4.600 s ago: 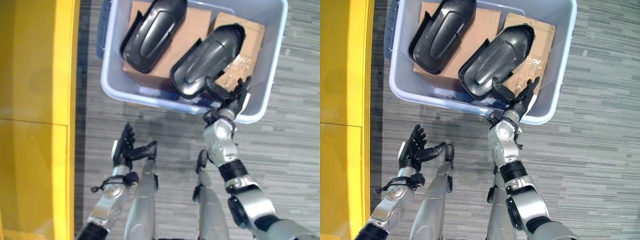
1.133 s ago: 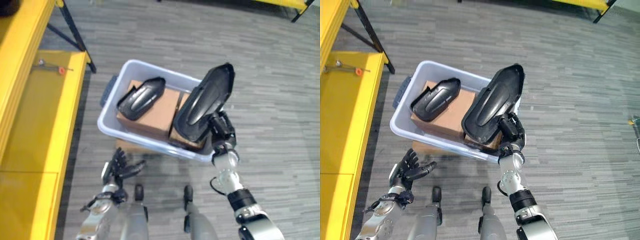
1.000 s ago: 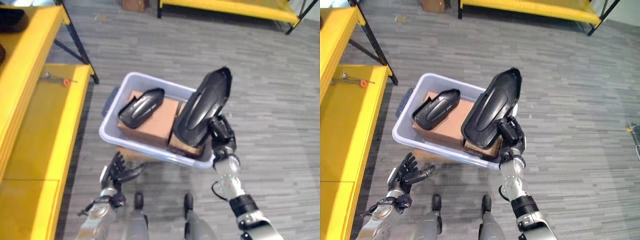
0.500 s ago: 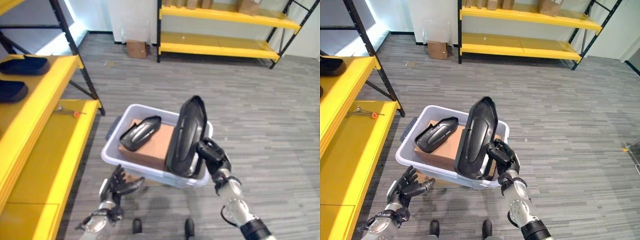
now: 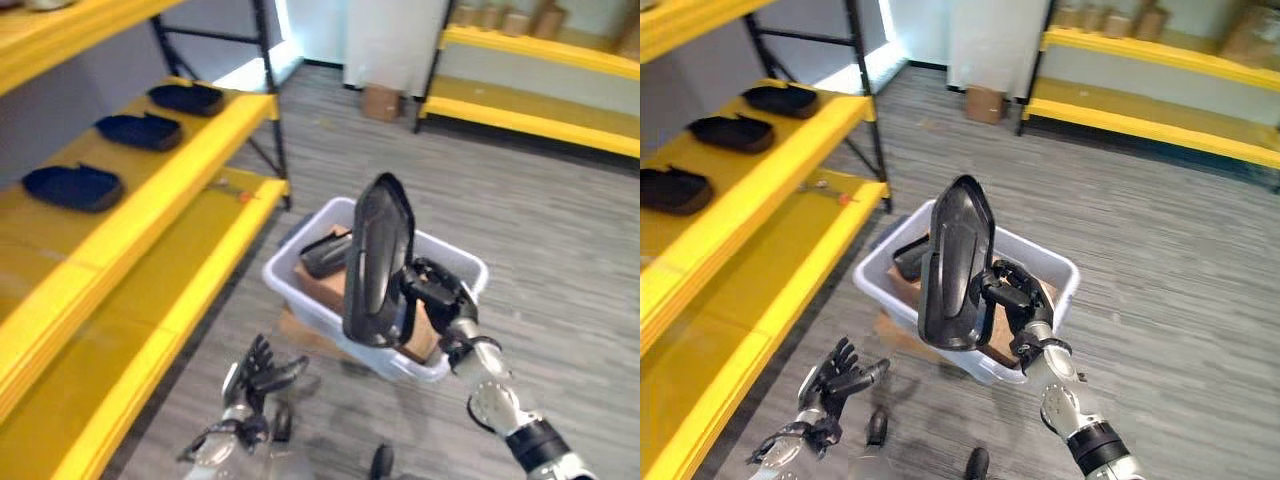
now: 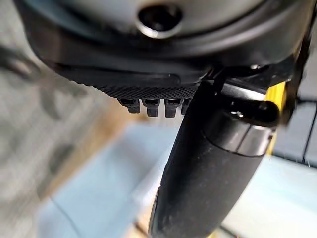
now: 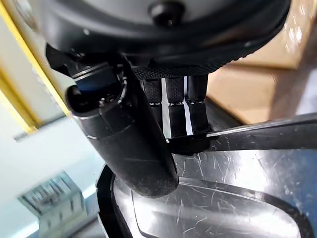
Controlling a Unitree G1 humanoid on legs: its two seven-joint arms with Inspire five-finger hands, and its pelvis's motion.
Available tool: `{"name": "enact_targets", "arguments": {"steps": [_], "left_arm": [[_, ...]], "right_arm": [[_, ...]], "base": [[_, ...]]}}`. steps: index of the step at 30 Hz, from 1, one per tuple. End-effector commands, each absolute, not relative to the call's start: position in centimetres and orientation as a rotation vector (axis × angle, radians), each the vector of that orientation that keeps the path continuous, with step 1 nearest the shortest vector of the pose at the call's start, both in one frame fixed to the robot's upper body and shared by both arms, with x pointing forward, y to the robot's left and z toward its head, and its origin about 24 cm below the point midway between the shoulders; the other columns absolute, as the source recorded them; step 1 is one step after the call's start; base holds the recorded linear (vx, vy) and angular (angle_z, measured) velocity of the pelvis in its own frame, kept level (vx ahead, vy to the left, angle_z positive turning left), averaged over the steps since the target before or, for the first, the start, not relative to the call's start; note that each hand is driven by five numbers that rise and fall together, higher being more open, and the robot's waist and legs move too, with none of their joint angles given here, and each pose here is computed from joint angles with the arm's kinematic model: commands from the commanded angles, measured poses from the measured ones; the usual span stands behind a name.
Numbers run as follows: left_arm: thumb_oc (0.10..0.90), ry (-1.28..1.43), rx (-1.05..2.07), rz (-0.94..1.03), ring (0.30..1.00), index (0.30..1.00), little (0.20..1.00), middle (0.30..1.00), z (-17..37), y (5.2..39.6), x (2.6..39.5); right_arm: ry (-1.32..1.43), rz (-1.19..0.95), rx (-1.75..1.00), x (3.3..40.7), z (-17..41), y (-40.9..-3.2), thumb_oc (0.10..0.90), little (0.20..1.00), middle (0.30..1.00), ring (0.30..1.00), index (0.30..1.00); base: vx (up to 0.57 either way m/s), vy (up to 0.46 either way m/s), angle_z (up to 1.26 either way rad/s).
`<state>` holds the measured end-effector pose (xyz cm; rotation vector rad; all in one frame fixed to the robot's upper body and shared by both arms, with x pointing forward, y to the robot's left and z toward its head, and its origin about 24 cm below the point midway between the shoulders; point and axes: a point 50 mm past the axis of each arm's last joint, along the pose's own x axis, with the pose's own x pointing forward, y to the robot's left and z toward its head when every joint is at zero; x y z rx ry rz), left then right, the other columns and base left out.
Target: Move parts from the plastic box to the shelf.
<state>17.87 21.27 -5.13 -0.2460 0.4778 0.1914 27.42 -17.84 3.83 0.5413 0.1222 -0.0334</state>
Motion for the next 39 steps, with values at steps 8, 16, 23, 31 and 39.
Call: {"name": "enact_targets", "arguments": {"steps": [8,16,23,31,39], "left_arm": [[0.9,0.217,-0.248,0.078,1.0,1.0,1.0,1.0,-0.6,20.4,21.4],[0.9,0.198,-0.201,0.118,1.0,1.0,1.0,1.0,-0.1,22.2,20.3],[0.9,0.154,-0.146,0.151,1.0,1.0,1.0,1.0,0.7,23.2,20.8],[0.9,0.151,-0.115,0.131,1.0,1.0,1.0,1.0,0.9,23.3,20.9],[0.9,0.171,-0.167,0.121,1.0,1.0,1.0,1.0,0.1,22.0,20.6]], "right_arm": [[-0.245,-0.002,0.656,27.0,9.7,-19.2,0.4,0.3,0.3,0.3,0.3],[-0.254,-0.012,0.564,27.0,9.9,-18.9,0.4,0.3,0.3,0.3,0.3],[-0.271,-0.03,0.625,27.0,9.9,-18.3,0.4,0.3,0.3,0.3,0.3],[-0.243,0.01,0.643,26.0,9.4,-18.2,0.4,0.3,0.3,0.3,0.3],[-0.223,0.005,0.634,25.2,8.7,-19.0,0.4,0.3,0.3,0.3,0.3]], "base": [[0.02,0.153,0.84],[0.01,0.227,0.31],[0.02,0.283,0.68],[0.03,0.07,0.56],[0.07,-0.072,0.34]]}}
